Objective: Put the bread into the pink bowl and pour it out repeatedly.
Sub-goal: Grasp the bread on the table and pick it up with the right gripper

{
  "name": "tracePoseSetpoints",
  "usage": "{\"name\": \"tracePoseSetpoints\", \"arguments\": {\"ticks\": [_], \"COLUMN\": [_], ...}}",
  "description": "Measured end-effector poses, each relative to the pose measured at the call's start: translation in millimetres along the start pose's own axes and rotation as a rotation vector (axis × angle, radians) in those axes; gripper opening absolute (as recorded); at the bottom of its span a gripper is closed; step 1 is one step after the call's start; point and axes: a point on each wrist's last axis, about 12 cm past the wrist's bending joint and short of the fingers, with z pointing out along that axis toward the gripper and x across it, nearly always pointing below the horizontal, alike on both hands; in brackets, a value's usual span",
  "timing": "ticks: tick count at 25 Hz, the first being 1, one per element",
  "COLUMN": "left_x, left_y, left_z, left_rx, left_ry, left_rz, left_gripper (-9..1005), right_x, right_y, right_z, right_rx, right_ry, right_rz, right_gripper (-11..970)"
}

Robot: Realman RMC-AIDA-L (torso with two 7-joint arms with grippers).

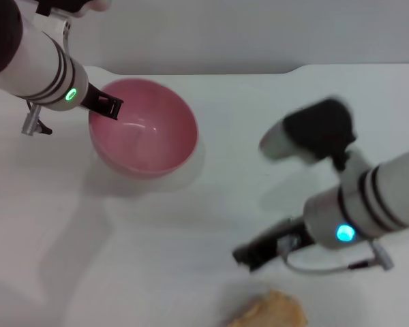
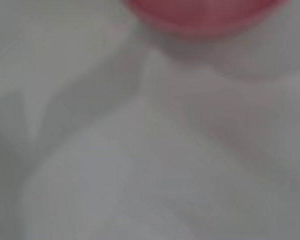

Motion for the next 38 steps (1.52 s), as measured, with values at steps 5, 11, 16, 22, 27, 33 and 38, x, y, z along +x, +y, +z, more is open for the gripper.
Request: {"name": "tracePoseSetpoints", "arguments": {"ticks": [5, 11, 16, 22, 27, 33, 38], "left_x": [-2, -6, -8, -10, -10, -10, -11], "left_y": [2.9, 2.0, 2.9, 2.5, 2.9, 1.6, 1.5], "left_z": [-1, 1, 3, 4, 8, 9, 9], "left_rx": [-0.002, -0.003, -0.006, -0.005, -0.006, -0.001, -0.002], "left_ry": [-0.007, -0.004, 0.006, 0.005, 0.012, 0.012, 0.010], "left_rz": [-0.005, -0.001, -0.006, -0.006, -0.010, -0.011, -0.012], "left_gripper": [43, 43, 43, 43, 43, 43, 43], "right_x": [-10, -5, 4, 14, 17, 20, 20], "right_y": [-5.2, -2.4, 3.9, 4.9, 2.6, -4.2, -0.8], "right_z": [-34, -33, -27, -27, -29, -29, -25], "right_rx": [-0.017, -0.066, -0.084, -0.092, -0.083, -0.022, -0.026], "right_ry": [-0.114, -0.026, 0.050, 0.112, 0.123, 0.143, 0.161], "right_rz": [0.035, 0.046, 0.032, 0.039, 0.045, 0.036, 0.016], "right_gripper": [58, 149, 231, 332, 395, 400, 404]}}
